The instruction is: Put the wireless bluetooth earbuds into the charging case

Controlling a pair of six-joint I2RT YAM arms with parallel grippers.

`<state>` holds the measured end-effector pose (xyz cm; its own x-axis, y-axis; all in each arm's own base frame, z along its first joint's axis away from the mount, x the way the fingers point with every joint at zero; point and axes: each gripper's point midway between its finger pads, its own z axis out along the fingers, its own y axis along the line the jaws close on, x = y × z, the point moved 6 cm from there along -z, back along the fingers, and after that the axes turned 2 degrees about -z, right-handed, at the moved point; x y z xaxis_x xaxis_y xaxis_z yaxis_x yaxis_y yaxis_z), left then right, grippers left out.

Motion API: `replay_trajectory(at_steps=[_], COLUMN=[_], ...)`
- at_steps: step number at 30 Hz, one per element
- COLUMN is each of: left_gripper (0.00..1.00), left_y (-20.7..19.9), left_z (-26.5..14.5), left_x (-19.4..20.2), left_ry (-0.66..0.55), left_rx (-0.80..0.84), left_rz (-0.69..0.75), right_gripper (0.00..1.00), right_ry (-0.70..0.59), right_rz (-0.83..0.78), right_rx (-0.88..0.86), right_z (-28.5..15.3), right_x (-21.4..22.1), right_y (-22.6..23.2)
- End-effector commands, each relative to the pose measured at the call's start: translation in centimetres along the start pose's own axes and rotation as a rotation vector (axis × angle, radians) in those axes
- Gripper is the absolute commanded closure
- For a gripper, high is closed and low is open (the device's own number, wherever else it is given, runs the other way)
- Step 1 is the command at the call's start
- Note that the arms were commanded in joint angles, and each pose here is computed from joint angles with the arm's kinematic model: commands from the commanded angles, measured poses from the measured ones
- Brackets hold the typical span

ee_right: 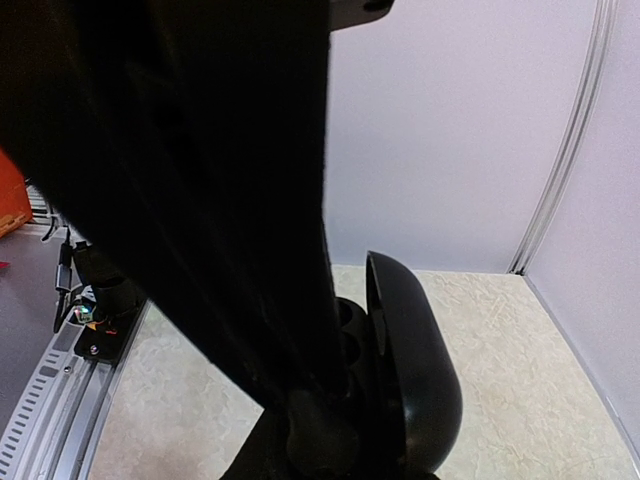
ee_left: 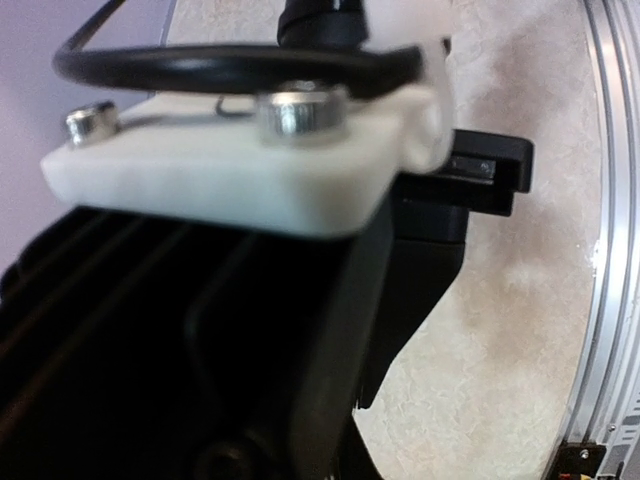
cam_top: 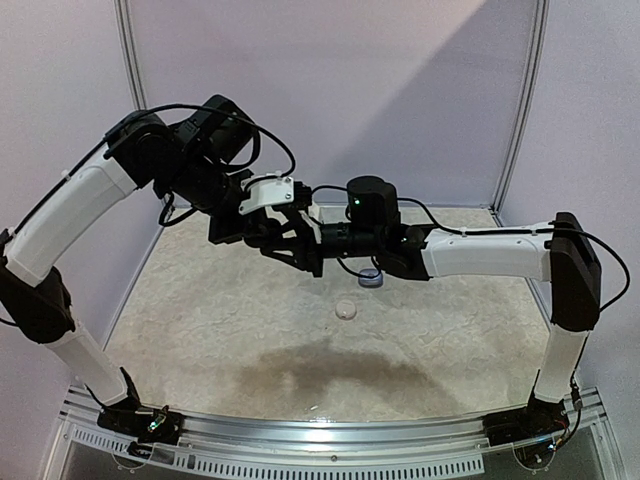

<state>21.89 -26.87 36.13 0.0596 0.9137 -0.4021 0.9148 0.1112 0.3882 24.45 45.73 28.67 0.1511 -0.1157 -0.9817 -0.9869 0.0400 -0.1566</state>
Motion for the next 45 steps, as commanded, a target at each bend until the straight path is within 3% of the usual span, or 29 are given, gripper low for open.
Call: replay_trajectory(at_steps=[1,6,17,30,33,37,40,45], left_gripper=[0.91,0.77,0.69,0.65,0.65,0.65,0.65,0.66], left_y=[-5.0,-4.6,-4.1,-3.9,-2.7,1.6,3.7,4.3], left_z=[-0.8,-1.2,-2.3,-6.2,-7.0,-6.6,-5.1,-0.3], left_x=[5.9,5.7,5.1,3.5,3.2,4.7,6.6,8.1], left_ry=[0.380,0.370,0.317,0.096,0.034,0.000,0.020,0.096], left_rx=[0.280,0.257,0.229,0.250,0.222,0.113,0.074,0.092], left_rz=[0.074,0.082,0.084,0.047,-0.018,-0.216,-0.330,-0.399], right_gripper=[0.90,0.90,0.90,0.91,0.91,0.91,0.91,0.89], right_ry=[-0.063,-0.069,-0.067,-0.059,-0.059,-0.069,-0.076,-0.084], right_rz=[-0.038,-0.031,-0.012,0.057,0.056,0.043,0.033,0.011], right_rx=[-0.016,-0.013,-0.017,0.013,0.024,0.022,0.015,-0.004], right_z=[0.7,0.6,0.6,0.0,-0.4,-0.8,-1.1,-1.3], right_x=[-1.5,-1.5,-1.1,-0.1,-0.1,-0.6,-1.1,-1.9], right_y=[0.4,0.4,0.6,-0.2,-0.2,0.0,0.2,0.7])
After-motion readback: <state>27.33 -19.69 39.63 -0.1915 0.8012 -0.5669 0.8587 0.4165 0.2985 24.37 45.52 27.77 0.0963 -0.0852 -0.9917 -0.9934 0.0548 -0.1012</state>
